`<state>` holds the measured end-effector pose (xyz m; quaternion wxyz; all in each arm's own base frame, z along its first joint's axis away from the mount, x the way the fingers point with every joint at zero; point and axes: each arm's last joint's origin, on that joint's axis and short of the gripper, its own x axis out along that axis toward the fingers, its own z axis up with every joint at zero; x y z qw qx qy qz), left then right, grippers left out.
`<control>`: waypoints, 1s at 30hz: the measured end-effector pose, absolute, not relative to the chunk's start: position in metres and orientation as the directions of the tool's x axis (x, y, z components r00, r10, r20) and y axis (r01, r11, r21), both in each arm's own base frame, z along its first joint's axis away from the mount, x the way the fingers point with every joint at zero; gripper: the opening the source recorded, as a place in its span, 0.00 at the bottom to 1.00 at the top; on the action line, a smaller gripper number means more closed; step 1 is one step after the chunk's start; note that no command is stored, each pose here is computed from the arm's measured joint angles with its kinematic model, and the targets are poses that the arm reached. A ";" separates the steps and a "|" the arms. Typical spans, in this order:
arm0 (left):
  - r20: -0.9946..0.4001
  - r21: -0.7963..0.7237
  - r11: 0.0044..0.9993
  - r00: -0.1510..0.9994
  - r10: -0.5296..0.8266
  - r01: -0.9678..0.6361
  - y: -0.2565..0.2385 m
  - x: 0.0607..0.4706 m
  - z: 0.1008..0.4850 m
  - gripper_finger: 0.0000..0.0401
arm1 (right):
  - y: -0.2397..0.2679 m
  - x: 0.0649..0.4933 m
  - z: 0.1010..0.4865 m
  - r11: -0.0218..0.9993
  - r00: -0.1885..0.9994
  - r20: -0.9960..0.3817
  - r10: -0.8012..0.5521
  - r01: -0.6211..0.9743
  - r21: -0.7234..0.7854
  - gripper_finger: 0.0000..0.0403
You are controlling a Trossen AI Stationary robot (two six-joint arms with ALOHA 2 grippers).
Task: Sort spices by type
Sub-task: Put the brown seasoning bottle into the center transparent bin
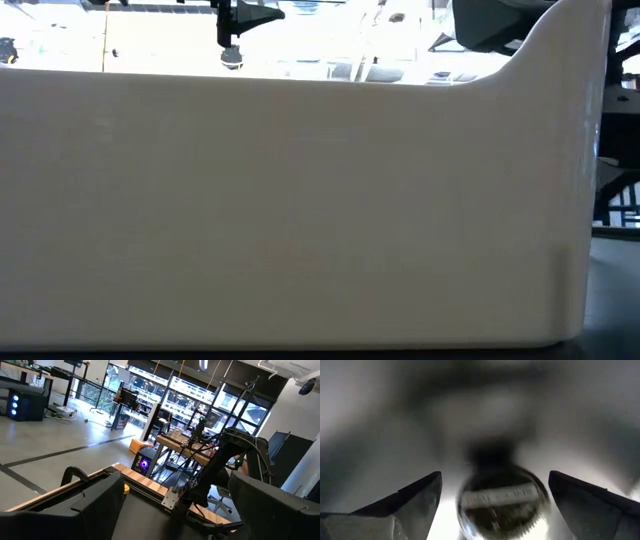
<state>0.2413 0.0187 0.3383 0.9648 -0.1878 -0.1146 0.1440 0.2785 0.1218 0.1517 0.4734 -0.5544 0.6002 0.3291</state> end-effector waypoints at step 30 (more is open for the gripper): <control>0.147 -0.334 0.907 0.936 0.321 -0.258 0.019 0.241 0.336 0.86 | 0.078 0.275 0.273 0.799 0.009 -0.879 -0.476 0.422 -0.428 0.99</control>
